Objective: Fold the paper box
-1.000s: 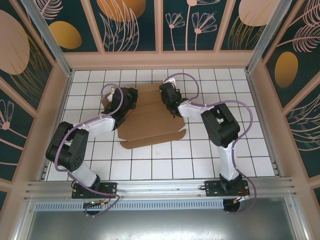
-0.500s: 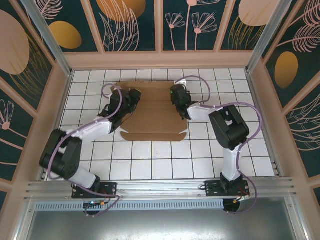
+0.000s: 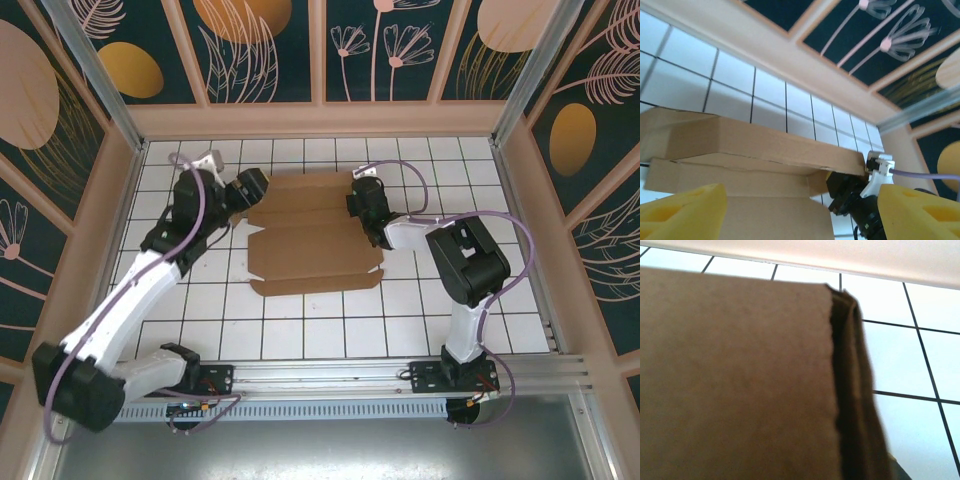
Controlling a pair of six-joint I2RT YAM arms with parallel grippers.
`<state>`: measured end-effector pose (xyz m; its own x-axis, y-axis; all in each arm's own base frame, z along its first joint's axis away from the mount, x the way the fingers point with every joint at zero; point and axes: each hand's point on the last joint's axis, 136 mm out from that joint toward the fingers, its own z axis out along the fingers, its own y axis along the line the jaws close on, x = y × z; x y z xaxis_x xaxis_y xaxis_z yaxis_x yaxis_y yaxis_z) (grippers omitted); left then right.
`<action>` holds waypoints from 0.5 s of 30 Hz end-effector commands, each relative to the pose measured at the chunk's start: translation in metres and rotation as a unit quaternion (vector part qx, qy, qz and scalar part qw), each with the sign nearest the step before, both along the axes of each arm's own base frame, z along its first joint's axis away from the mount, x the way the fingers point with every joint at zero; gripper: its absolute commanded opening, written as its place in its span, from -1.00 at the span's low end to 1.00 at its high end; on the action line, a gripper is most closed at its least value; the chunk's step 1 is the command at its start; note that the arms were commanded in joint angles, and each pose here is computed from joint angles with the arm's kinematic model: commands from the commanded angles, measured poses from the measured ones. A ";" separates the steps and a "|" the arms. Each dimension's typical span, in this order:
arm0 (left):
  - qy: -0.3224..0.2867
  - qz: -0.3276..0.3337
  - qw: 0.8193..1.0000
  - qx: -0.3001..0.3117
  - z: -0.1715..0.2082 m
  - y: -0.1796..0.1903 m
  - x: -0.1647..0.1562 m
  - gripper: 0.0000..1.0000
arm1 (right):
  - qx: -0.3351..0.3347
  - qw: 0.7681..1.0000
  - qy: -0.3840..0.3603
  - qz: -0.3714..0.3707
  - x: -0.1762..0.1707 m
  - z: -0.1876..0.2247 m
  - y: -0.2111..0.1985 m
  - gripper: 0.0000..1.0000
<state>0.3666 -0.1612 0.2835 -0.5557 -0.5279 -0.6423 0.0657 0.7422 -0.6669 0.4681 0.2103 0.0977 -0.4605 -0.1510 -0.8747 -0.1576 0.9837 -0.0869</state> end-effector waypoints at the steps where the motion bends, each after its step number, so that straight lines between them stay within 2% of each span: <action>1: 0.094 -0.087 0.992 0.007 -0.046 -0.023 0.009 0.54 | -0.030 0.998 0.053 0.034 -0.019 -0.032 0.002 -1.00; 6: 0.118 -0.077 0.990 0.014 -0.068 -0.013 0.027 0.54 | -0.052 0.997 0.055 0.025 -0.014 -0.033 -0.002 -1.00; 13: 0.127 -0.028 0.987 0.094 -0.082 0.014 0.043 0.55 | -0.054 0.997 0.053 0.021 -0.006 -0.027 0.001 -1.00; 15: 0.119 -0.032 0.988 0.096 -0.075 0.013 0.043 0.54 | -0.059 0.997 0.055 0.018 -0.003 -0.030 0.001 -1.00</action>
<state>0.4060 -0.1559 0.2003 -0.7427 -0.4052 -0.5331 -0.0397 0.8213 -0.5691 0.4718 0.2148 0.0983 -0.4735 -0.1836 -0.8614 -0.1801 0.9775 -0.1094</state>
